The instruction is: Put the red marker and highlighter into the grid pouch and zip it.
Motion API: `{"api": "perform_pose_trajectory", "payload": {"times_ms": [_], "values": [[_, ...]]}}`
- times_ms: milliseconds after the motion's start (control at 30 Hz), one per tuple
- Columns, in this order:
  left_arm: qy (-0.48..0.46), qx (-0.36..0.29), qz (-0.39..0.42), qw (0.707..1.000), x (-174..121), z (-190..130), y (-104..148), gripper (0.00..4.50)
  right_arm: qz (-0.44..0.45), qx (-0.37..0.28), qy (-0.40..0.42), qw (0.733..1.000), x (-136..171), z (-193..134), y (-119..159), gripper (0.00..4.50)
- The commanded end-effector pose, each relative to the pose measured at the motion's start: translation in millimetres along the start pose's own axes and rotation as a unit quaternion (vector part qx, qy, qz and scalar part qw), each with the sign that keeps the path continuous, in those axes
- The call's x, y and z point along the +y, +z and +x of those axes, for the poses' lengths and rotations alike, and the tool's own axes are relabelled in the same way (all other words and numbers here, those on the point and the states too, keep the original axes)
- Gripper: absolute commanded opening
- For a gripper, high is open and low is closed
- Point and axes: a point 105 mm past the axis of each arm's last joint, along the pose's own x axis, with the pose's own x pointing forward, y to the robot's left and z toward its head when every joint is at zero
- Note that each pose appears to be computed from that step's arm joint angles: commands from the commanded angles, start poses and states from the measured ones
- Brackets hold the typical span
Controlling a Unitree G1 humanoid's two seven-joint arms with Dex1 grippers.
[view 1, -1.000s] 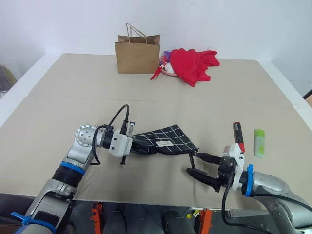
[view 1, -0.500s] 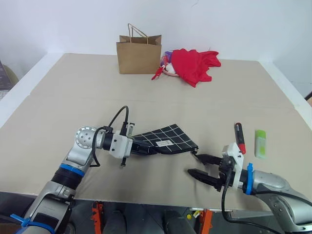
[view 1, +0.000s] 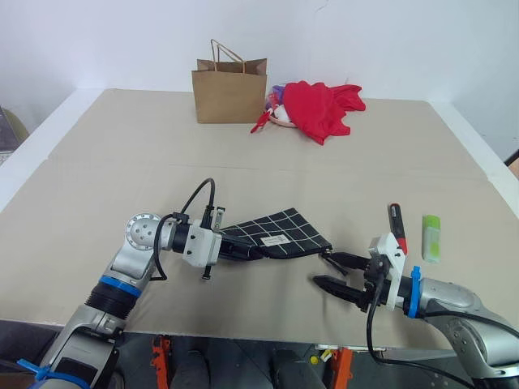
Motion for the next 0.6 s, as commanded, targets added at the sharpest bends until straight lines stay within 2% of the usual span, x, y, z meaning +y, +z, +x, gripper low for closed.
{"api": "perform_pose_trajectory", "payload": {"times_ms": [33,67,233,600], "values": [[-0.001,-0.008,0.016,1.000,2.3,1.5,8.1,0.00,-0.008,0.001,0.003,1.000,-0.3,-1.4,3.7,2.17],[0.000,-0.008,0.016,1.000,2.4,1.6,8.2,0.00,-0.008,0.003,0.005,1.000,0.2,-1.5,3.5,1.96],[0.000,-0.011,0.018,1.000,3.5,3.7,9.8,0.00,-0.021,0.009,0.020,1.000,5.9,1.3,5.1,0.07],[-0.004,-0.014,0.021,1.000,4.5,6.8,10.5,0.00,-0.051,0.030,0.063,0.996,19.3,5.2,17.5,0.07]]}}
